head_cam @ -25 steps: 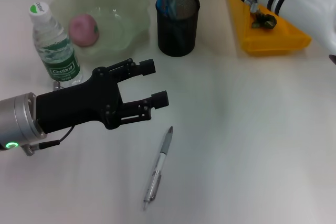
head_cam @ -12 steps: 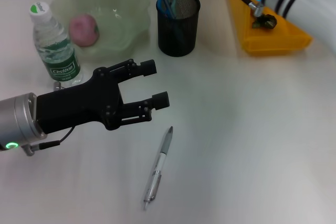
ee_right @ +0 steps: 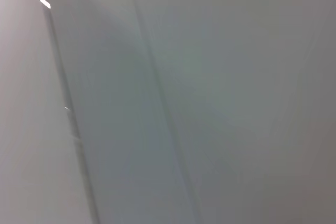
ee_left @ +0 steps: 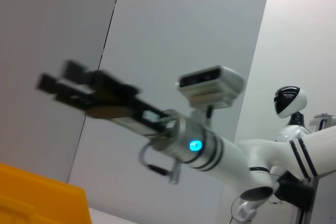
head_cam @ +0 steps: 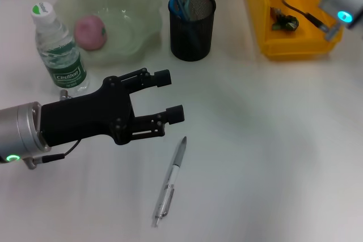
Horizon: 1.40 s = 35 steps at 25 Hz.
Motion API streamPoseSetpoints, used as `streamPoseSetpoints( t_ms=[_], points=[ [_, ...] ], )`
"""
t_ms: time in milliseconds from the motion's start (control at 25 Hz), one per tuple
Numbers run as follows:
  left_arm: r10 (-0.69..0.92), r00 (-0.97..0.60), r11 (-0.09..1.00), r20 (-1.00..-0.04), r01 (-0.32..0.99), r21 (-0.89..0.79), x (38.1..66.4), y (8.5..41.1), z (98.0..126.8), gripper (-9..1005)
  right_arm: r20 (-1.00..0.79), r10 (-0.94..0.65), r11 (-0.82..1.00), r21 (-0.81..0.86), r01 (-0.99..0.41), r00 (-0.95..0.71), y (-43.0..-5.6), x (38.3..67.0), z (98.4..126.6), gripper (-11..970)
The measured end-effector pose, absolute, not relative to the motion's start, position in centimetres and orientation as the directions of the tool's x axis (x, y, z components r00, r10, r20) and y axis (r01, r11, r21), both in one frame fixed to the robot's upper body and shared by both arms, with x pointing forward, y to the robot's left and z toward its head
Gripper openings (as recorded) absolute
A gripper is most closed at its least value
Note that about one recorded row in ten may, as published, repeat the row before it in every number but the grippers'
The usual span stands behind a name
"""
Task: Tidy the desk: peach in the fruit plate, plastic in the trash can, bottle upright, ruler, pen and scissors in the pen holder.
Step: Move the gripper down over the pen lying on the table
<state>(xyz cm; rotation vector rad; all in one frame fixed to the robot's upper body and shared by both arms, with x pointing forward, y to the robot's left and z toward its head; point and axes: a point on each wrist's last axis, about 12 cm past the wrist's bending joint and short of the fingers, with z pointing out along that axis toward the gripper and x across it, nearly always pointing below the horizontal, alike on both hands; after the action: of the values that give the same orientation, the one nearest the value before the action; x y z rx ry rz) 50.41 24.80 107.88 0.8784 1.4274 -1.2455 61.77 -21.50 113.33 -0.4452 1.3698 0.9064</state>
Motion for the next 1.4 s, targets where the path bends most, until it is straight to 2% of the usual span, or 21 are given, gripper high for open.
streamPoseSetpoints(
  t_ms=[120, 200, 240, 440, 600, 680, 1000, 1160, 1400],
  points=[
    [-0.079, -0.23, 0.203, -0.97, 0.949, -0.241, 50.5, 24.8, 107.9, 811, -0.95, 0.305, 0.516, 0.228, -0.826, -0.072, -23.0, 59.8, 114.1, 807],
    [-0.073, -0.228, 0.202, -0.971, 0.95, -0.238, 50.5, 24.9, 107.9, 811, -0.963, 0.227, 0.404, 0.226, -0.886, -0.143, -23.7, 58.5, 115.1, 806],
    [-0.071, -0.227, 0.202, -0.971, 0.95, -0.236, 50.6, 24.9, 107.9, 811, -0.963, 0.227, 0.404, 0.226, -0.886, -0.143, -23.7, 58.5, 115.1, 806],
    [-0.055, -0.221, 0.197, -0.974, 0.954, -0.228, 50.5, 25.1, 108.0, 811, -0.962, -0.106, 0.189, 0.228, -0.955, -0.251, -23.3, 57.5, 116.6, 805],
    [-0.036, -0.228, 0.183, -0.973, 0.956, -0.231, 50.5, 25.1, 108.1, 811, -0.885, -0.369, 0.144, 0.249, -0.958, -0.286, -22.3, 58.5, 116.8, 804],
    [-0.029, -0.233, 0.182, -0.972, 0.955, -0.234, 50.6, 25.2, 108.2, 811, -0.856, -0.43, 0.141, 0.249, -0.958, -0.286, -22.0, 58.7, 116.5, 804],
    [-0.014, -0.206, 0.166, -0.978, 0.965, -0.206, 51.2, 24.9, 108.9, 811, -0.857, -0.471, 0.08, 0.197, -0.977, -0.211, -23.6, 56.8, 115.4, 804],
    [0.019, -0.173, 0.128, -0.985, 0.977, -0.169, 51.9, 24.3, 109.6, 811, -0.879, -0.415, 0.12, 0.204, -0.972, -0.236, -27.1, 54.8, 114.4, 804],
    [0.124, 0.002, -0.025, -0.992, 1.0, -0.001, 55.5, 21.0, 113.7, 807, -0.914, -0.318, 0.166, 0.207, -0.964, -0.251, -30.6, 51.5, 112.9, 804]
  ],
)
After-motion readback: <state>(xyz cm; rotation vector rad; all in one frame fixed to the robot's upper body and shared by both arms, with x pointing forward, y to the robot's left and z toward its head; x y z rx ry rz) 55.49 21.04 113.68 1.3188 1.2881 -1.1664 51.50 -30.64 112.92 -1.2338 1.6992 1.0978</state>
